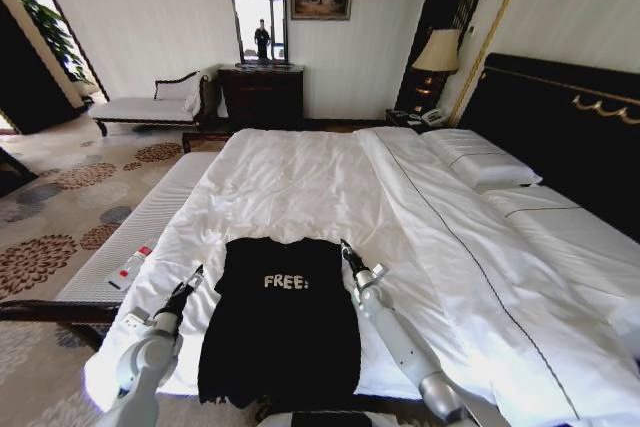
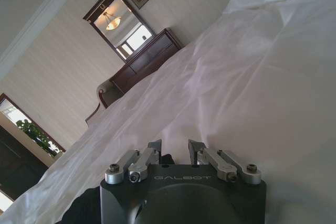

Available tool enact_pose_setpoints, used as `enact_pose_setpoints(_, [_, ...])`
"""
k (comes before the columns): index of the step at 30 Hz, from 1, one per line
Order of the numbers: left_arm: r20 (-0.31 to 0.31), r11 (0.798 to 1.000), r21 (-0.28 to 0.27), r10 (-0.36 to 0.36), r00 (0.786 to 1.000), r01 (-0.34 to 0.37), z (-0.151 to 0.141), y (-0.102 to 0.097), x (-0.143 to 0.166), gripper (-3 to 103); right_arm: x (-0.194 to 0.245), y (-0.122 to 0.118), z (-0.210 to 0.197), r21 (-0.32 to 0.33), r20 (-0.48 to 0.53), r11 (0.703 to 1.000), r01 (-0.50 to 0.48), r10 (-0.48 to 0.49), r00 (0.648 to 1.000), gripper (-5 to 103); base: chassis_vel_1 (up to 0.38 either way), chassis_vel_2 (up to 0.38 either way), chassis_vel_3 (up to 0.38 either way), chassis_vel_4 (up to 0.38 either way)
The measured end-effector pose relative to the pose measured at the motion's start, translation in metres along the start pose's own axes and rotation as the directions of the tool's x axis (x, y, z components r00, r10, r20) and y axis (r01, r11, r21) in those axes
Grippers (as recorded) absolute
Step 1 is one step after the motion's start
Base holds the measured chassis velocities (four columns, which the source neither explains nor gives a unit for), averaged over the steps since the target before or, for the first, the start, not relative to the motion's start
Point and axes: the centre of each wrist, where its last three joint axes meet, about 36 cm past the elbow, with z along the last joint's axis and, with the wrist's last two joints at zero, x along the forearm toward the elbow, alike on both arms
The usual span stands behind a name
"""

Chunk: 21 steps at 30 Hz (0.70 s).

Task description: Fold the clothes on the bed.

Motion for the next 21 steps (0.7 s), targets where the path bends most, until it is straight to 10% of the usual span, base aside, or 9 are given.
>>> enact_pose_setpoints(13, [-0.005, 1.000, 0.003, -0.017, 1.000, 0.017, 0.005, 0.005, 0.000, 100, 0.004, -0.007, 0.017, -0.022, -0.038, 0.998, 0.060, -0.061, 0.997, 77, 0.000, 0.000, 0.000, 0.000])
enact_pose_setpoints(21, [0.000, 1.000, 0.000, -0.027, 1.000, 0.027, 0.002, 0.008, 0.000, 100, -0.002, -0.005, 0.013, -0.018, -0.024, 0.997, 0.071, -0.072, 0.997, 50, 0.000, 0.000, 0.000, 0.000])
